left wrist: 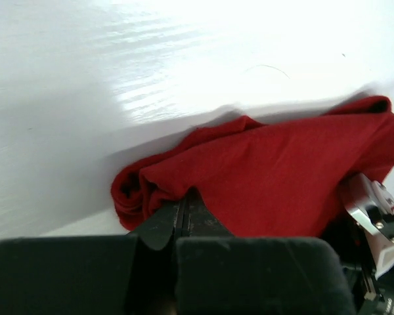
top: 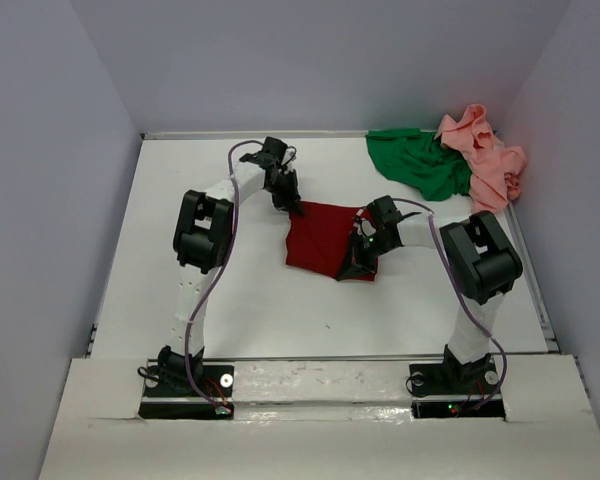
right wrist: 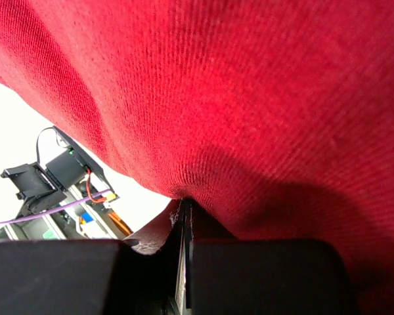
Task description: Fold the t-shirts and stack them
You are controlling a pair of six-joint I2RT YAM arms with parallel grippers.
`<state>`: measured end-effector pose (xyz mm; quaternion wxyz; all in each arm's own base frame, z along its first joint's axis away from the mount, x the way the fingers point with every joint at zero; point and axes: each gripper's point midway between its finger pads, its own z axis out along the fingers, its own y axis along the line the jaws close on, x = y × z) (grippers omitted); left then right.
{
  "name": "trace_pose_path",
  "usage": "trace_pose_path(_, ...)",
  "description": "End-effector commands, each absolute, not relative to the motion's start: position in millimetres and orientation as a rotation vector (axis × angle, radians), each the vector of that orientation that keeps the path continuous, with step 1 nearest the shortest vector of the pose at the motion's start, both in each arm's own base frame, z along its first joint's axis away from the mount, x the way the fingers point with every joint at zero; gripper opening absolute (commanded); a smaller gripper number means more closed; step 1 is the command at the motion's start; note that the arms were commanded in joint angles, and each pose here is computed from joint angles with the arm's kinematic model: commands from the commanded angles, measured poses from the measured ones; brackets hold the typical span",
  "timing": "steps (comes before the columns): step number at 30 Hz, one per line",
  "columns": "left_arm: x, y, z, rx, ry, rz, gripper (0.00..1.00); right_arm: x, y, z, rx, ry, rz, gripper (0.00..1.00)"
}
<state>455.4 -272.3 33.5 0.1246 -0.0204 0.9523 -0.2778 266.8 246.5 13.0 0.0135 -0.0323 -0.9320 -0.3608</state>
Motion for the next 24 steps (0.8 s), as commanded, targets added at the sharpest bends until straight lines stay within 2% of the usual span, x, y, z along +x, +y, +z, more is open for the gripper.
trace_pose_path(1,481,-227,44,-0.136,2.719,-0.512,0.0,245,188,-49,-0.133,-3.029,-0.615,0.0)
trace_pose_path(7,514,-214,133,-0.127,2.51,-0.514,0.0,248,192,-48,-0.121,-3.024,-0.636,0.0)
trace_pose_path(13,488,-204,150,-0.173,2.525,-0.622,0.0,251,194,-49,-0.107,-3.016,-0.648,0.0)
trace_pose_path(14,475,-203,136,-0.177,2.574,-0.642,0.0,251,194,-49,-0.109,-3.015,-0.646,0.0)
trace_pose_path(16,464,-207,133,-0.168,2.581,-0.726,0.33,252,195,-48,-0.106,-3.017,-0.652,0.0)
trace_pose_path(17,447,-205,110,-0.187,2.64,-0.741,0.45,252,195,-48,-0.106,-3.017,-0.649,0.0)
trace_pose_path(19,437,-206,99,-0.198,2.655,-0.807,0.62,253,195,-47,-0.1,-3.018,-0.656,0.0)
trace_pose_path(21,423,-218,88,-0.195,2.667,-0.96,0.68,253,196,-47,-0.101,-3.016,-0.656,0.0)
trace_pose_path(22,418,-228,88,-0.172,2.658,-1.074,0.7,253,196,-46,-0.1,-3.017,-0.658,0.0)
trace_pose_path(24,410,-232,78,-0.19,2.689,-1.131,0.7,254,196,-45,-0.099,-3.022,-0.659,0.0)
